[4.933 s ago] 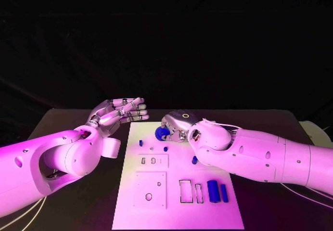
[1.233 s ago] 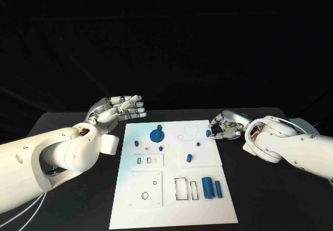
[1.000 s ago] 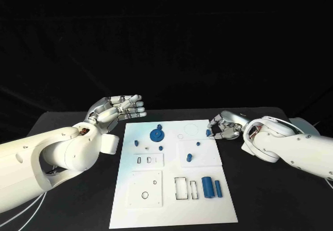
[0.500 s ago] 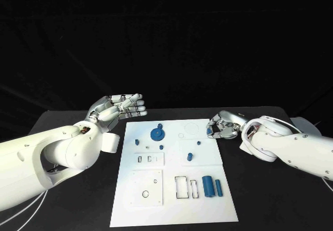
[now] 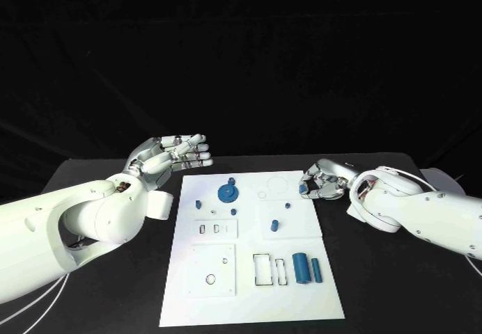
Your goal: Assemble the parts on the task board
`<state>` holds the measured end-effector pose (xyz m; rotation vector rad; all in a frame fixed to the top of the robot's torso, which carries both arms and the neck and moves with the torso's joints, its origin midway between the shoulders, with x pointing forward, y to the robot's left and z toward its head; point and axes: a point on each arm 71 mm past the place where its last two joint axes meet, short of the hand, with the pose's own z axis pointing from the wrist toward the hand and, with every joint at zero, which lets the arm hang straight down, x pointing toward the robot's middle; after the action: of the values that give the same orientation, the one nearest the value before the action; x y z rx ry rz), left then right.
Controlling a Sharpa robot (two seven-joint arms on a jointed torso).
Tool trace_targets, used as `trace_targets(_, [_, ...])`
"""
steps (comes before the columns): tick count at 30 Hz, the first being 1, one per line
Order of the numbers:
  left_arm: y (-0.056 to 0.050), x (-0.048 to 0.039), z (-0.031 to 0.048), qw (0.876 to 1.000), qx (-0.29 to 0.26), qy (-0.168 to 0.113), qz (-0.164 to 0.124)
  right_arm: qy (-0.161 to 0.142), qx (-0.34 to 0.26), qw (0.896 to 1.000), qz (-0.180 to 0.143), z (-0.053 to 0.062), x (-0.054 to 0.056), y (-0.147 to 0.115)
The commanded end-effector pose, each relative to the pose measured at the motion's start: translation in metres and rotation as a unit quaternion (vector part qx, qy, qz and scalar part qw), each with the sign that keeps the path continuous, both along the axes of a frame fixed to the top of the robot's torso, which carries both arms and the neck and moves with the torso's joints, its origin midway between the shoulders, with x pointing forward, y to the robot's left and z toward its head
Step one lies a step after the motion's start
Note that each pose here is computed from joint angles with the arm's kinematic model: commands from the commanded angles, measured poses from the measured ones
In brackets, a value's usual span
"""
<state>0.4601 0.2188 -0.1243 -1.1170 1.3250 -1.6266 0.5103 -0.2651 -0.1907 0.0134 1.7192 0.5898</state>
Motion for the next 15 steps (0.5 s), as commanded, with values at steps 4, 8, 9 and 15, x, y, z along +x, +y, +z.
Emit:
trace_targets(4, [-0.0018, -0.0004, 0.0010, 1.000, -0.005, -0.002, -0.010, 0.001, -0.009, 1.000, 0.007, -0.0011, 0.0000, 0.0014])
trace_targets(8, [-0.0011, 0.0000, 0.0007, 1.000, -0.004, -0.002, -0.009, 0.000, -0.009, 1.000, 0.007, -0.0010, 0.0004, 0.0018])
trace_targets(9, [-0.0010, 0.0001, 0.0007, 1.000, -0.004, -0.002, -0.008, -0.001, -0.009, 1.000, 0.007, -0.0010, 0.0004, 0.0020])
trace_targets(15, [-0.0004, 0.0003, 0.0006, 1.000, -0.004, -0.001, -0.008, -0.004, -0.008, 1.000, 0.006, -0.0006, 0.0007, 0.0032])
